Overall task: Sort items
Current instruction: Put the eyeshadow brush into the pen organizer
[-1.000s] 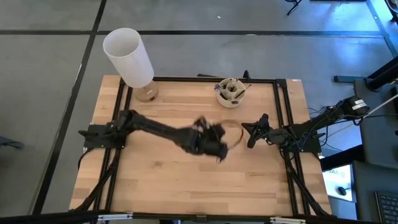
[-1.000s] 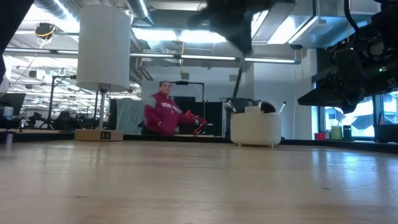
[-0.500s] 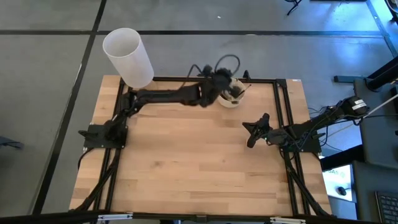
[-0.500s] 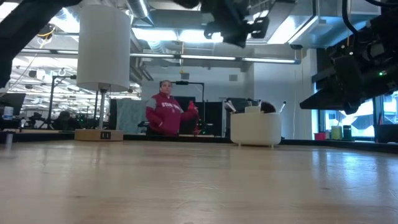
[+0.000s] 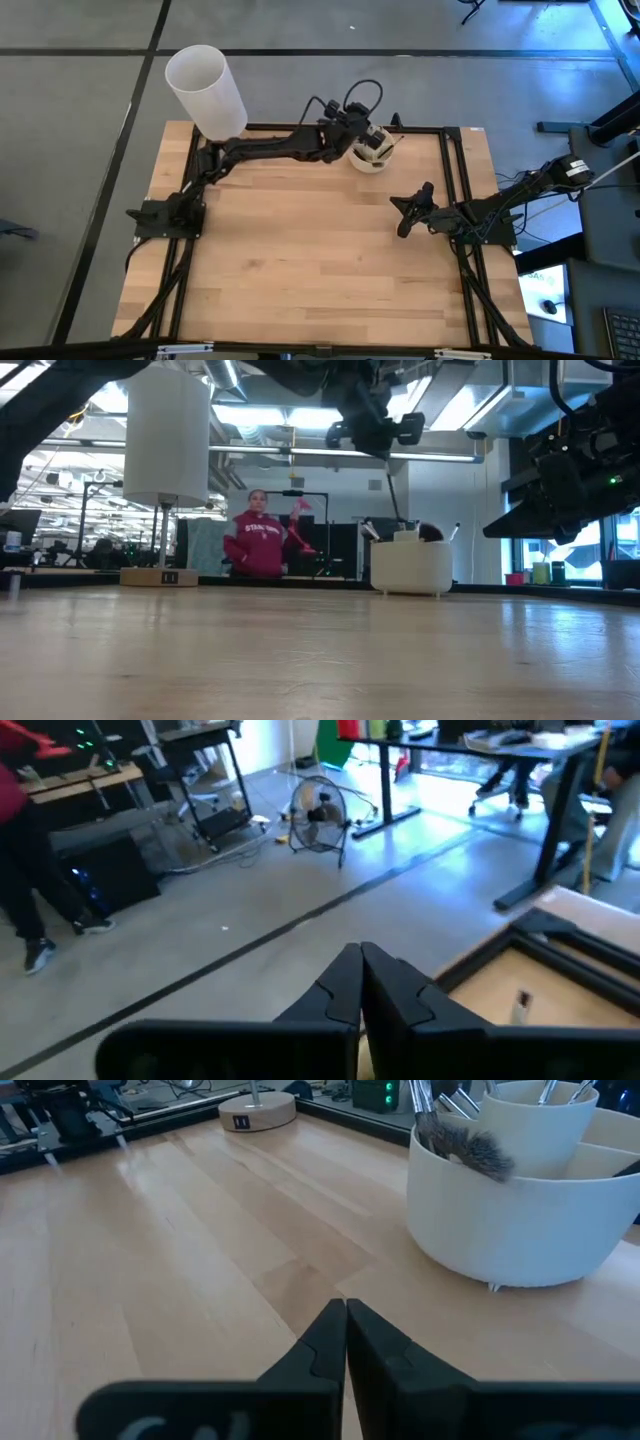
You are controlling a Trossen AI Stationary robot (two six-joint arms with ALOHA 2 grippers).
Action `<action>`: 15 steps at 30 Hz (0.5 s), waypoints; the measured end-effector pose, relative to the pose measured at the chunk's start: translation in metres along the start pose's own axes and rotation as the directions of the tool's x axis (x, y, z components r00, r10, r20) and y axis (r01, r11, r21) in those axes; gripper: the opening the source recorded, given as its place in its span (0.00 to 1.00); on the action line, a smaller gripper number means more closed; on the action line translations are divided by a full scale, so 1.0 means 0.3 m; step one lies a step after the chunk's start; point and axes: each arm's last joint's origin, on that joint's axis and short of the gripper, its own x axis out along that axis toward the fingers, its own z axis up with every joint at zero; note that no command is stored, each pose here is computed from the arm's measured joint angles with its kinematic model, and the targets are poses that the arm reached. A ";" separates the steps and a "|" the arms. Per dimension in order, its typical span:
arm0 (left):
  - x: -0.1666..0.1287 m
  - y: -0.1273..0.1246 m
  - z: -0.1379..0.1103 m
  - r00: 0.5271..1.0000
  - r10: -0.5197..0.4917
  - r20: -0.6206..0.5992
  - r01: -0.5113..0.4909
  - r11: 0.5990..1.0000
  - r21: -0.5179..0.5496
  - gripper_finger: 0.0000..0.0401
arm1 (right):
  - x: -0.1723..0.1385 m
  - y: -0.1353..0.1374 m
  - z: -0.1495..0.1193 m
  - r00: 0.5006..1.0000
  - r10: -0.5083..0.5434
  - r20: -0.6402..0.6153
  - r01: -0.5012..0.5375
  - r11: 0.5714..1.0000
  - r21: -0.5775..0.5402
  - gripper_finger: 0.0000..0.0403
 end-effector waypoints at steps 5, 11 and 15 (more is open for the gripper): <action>-0.027 -0.035 -0.012 1.000 -0.023 -0.009 0.024 1.000 0.014 0.00 | 0.000 0.000 0.000 1.000 0.000 0.000 0.000 1.000 0.002 0.03; -0.037 -0.050 -0.058 0.999 0.003 -0.034 -0.002 0.999 0.033 0.00 | 0.000 0.000 0.000 1.000 0.000 0.000 0.000 1.000 0.012 0.03; -0.021 -0.043 -0.133 0.997 0.043 -0.066 -0.041 0.998 0.044 0.01 | 0.000 0.000 0.000 1.000 0.000 0.000 0.000 1.000 0.020 0.03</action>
